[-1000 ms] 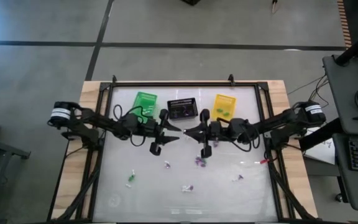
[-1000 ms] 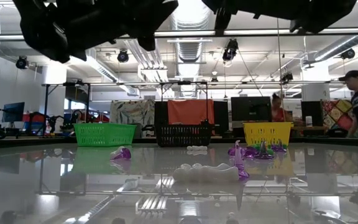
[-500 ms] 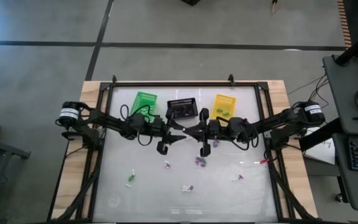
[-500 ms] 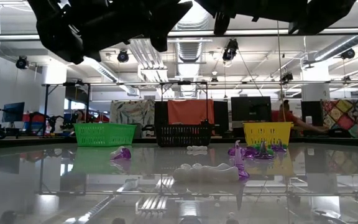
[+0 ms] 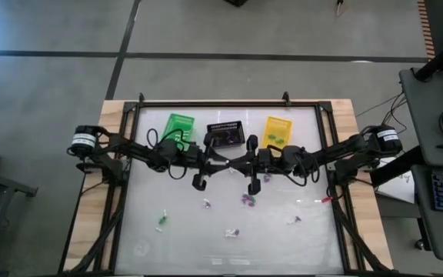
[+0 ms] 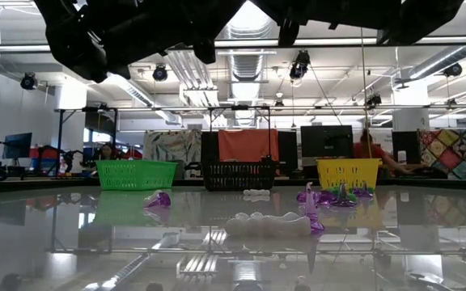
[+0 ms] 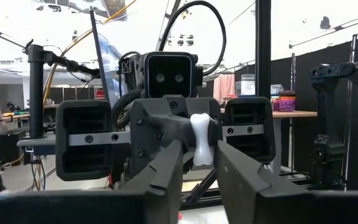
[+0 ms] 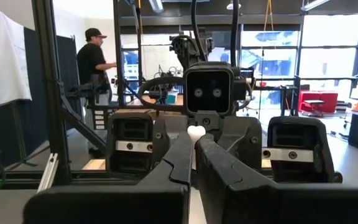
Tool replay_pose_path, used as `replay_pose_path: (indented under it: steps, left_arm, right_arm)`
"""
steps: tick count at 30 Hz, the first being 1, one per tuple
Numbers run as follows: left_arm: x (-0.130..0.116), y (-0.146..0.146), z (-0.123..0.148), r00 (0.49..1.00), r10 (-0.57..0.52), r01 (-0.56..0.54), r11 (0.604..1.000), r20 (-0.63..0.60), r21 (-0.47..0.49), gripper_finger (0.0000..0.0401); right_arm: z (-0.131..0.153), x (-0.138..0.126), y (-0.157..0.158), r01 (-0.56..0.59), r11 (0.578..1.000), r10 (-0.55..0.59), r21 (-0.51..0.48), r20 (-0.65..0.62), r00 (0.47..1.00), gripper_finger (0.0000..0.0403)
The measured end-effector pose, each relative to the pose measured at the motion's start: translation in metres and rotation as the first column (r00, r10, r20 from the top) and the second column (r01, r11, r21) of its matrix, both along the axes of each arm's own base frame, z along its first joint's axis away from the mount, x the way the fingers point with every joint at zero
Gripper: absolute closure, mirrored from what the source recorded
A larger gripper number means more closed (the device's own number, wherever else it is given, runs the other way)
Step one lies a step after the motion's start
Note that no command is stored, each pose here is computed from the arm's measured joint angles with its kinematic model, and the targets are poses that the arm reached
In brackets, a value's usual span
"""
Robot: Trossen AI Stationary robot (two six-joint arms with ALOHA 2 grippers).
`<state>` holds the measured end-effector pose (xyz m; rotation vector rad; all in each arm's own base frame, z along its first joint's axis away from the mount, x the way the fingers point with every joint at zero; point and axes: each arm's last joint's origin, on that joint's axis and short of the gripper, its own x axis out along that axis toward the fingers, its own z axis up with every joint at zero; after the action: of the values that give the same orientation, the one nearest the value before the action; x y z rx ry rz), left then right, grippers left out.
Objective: Sort Halloween decoration
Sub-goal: Put the white bone toy into the green basket
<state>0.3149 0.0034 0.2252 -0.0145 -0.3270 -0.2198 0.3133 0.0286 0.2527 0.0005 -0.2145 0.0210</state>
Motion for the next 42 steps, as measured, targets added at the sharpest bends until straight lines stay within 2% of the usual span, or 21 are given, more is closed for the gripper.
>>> replay_pose_path:
  steps: [5,11,28,33,35,37,39,41,42]
  left_arm:
    - [0.0,0.001,0.0,1.0,0.0,0.0,1.0,0.0,0.002,0.0392]
    - [-0.001,0.001,-0.001,1.0,0.0,0.0,1.0,-0.006,-0.001,0.0397]
    - [-0.01,0.008,-0.003,0.998,0.003,-0.006,0.998,-0.057,-0.057,0.04]
    - [-0.017,0.016,-0.001,0.986,0.032,-0.043,0.997,-0.165,-0.064,0.04]
    - [-0.021,0.022,0.001,0.971,0.082,-0.101,0.992,-0.226,-0.07,0.04]
    - [-0.028,0.03,0.001,0.924,0.177,-0.211,0.975,-0.339,-0.065,0.04]
    - [-0.038,0.041,0.001,0.819,0.316,-0.37,0.929,-0.478,-0.02,0.04]
    - [-0.052,0.053,0.006,0.642,0.463,-0.539,0.84,-0.611,0.07,0.04]
    - [-0.06,0.059,0.008,0.523,0.524,-0.611,0.78,-0.672,0.132,0.04]
  right_arm:
    - [0.0,0.0,0.0,-0.001,1.0,0.001,0.004,0.003,1.0,0.0394]
    - [0.0,0.0,0.0,-0.013,0.999,0.013,0.045,0.0,1.0,0.0387]
    - [0.007,-0.009,-0.001,-0.001,0.995,0.008,0.096,-0.073,0.997,0.0231]
    - [0.009,-0.017,-0.005,0.108,0.985,-0.084,0.133,-0.173,0.981,0.0211]
    - [0.01,-0.02,-0.006,0.146,0.978,-0.115,0.146,-0.2,0.973,0.0208]
    - [0.009,-0.022,-0.007,0.179,0.972,-0.142,0.155,-0.224,0.964,0.0207]
    - [0.007,-0.022,-0.008,0.194,0.969,-0.153,0.152,-0.247,0.957,0.0207]
    - [0.005,-0.022,-0.008,0.197,0.969,-0.153,0.152,-0.26,0.953,0.0206]
    - [0.005,-0.022,-0.008,0.198,0.968,-0.153,0.155,-0.264,0.952,0.0206]
